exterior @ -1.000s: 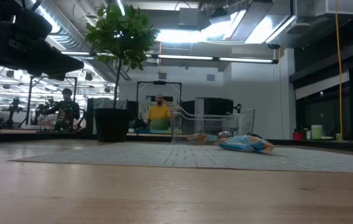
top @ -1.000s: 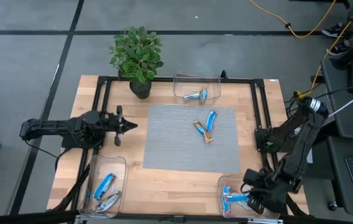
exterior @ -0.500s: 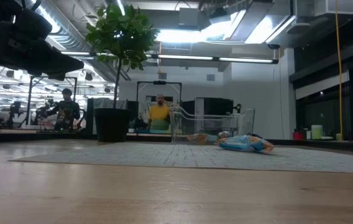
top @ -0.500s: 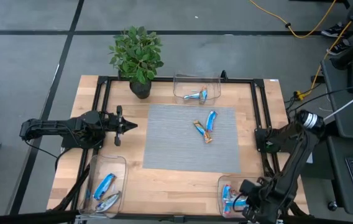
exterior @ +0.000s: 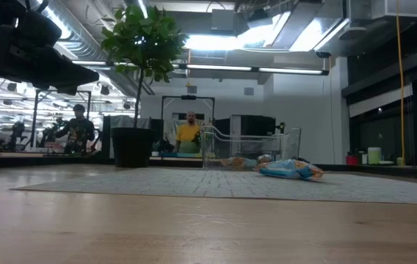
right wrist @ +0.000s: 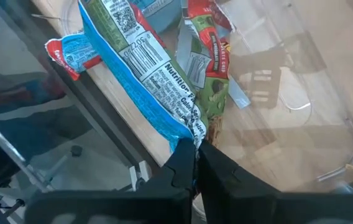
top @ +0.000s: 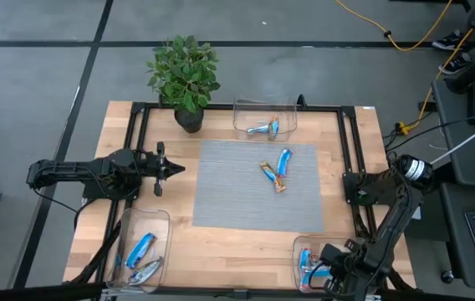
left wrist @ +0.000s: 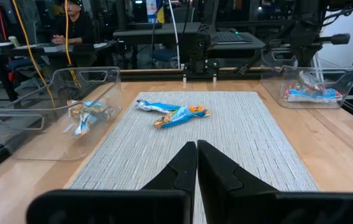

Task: Pick and place Granola Bars by type
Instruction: Put the red granola bar into the bottom right transparent bin, then put the yellow granola bar into the top transparent bin

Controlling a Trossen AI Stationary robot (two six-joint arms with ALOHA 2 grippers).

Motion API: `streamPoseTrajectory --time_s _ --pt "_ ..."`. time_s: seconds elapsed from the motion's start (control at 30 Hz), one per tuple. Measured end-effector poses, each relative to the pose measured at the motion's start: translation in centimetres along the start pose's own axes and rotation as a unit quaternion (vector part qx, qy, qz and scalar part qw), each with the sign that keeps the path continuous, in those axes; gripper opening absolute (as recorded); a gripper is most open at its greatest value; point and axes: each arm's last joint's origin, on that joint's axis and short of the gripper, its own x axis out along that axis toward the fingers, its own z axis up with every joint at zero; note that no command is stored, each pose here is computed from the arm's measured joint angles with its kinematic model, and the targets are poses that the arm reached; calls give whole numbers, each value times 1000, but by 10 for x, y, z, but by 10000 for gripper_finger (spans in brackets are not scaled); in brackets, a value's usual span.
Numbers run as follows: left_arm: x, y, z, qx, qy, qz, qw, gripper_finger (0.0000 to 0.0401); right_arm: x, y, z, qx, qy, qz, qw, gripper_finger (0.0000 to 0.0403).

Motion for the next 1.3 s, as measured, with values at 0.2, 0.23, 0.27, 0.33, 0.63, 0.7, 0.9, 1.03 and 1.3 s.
streamPoseTrajectory --time_s 0.2,0.23,0.27,0.33,0.63,0.7,0.9,1.03,1.3 --pt "0 0 0 0 0 0 1000 11 0 0 0 2 7 -2 1000 48" --pt "0 0 0 0 0 0 1000 12 0 0 0 2 12 -3 1000 55" --pt "0 0 0 0 0 0 1000 13 0 0 -1 2 17 -4 1000 63" --pt "0 0 0 0 0 0 1000 12 0 0 -2 2 31 -6 999 76" --pt "0 0 0 0 0 0 1000 7 -14 -3 3 10 54 4 998 114" --pt "0 0 0 0 0 0 1000 8 -21 -6 8 17 52 5 998 115" --pt "0 0 0 0 0 0 1000 13 -54 -24 27 38 2 15 999 116" --pt "0 0 0 0 0 0 1000 9 -77 -40 41 51 -49 21 997 116" --pt "0 0 0 0 0 0 1000 8 -113 -75 67 21 -77 7 997 116"
